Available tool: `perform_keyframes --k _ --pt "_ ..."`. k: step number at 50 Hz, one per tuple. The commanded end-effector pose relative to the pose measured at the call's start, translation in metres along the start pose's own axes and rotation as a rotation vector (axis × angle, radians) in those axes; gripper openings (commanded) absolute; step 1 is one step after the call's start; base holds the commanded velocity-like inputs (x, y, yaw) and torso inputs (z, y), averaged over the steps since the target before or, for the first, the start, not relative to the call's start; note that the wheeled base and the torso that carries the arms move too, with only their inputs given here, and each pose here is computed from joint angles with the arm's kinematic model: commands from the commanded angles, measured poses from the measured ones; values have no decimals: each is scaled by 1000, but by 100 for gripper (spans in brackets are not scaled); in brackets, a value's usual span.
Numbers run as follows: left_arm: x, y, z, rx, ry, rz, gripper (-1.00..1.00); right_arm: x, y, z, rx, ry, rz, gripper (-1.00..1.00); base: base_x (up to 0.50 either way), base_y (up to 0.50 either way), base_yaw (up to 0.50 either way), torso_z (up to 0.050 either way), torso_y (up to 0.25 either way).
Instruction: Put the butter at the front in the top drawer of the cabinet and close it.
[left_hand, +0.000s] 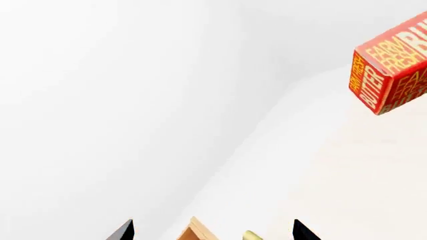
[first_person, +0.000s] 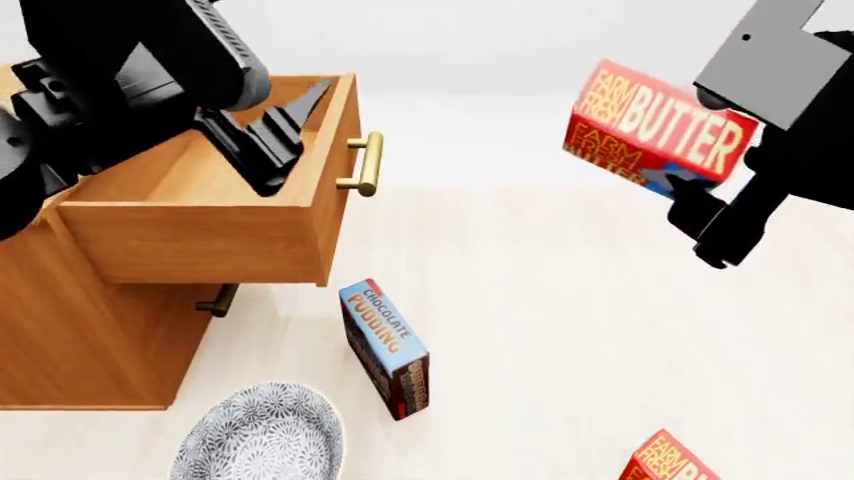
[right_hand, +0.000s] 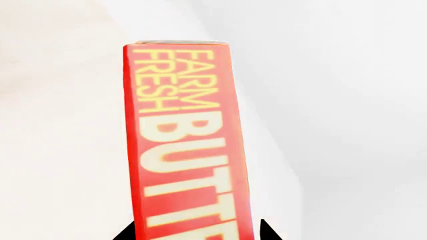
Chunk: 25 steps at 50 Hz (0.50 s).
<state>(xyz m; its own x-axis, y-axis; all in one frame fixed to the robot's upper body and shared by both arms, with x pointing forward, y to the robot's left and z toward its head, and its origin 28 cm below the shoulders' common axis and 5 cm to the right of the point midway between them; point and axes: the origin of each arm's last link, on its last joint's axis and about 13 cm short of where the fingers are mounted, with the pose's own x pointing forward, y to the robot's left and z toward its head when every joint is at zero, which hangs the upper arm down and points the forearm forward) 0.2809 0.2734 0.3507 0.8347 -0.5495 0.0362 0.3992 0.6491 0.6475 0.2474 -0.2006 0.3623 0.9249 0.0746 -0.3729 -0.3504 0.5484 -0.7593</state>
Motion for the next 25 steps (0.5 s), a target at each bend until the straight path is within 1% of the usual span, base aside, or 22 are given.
perform_keyframes --k 1,7,11,17,21,25 --pt "2 -9 -5 153 -24 -103 100 -27 -10 17 -239 -80 -191 -100 0 0 0 0 0" --pt "5 -11 -7 233 -53 -142 100 -32 -8 23 -373 -121 -232 -100 0 0 0 0 0" --pt "3 -15 -4 271 -79 -170 100 -35 -6 27 -448 -155 -250 -100 0 0 0 0 3" --pt "-2 -21 0 318 -94 -201 100 -41 -3 32 -530 -224 -286 -100 0 0 0 0 0" --pt "-2 -24 1 327 -101 -215 100 -45 -1 35 -576 -270 -307 -100 0 0 0 0 2" --pt "-1 -27 2 334 -110 -231 100 -48 2 36 -601 -298 -317 -100 0 0 0 0 0"
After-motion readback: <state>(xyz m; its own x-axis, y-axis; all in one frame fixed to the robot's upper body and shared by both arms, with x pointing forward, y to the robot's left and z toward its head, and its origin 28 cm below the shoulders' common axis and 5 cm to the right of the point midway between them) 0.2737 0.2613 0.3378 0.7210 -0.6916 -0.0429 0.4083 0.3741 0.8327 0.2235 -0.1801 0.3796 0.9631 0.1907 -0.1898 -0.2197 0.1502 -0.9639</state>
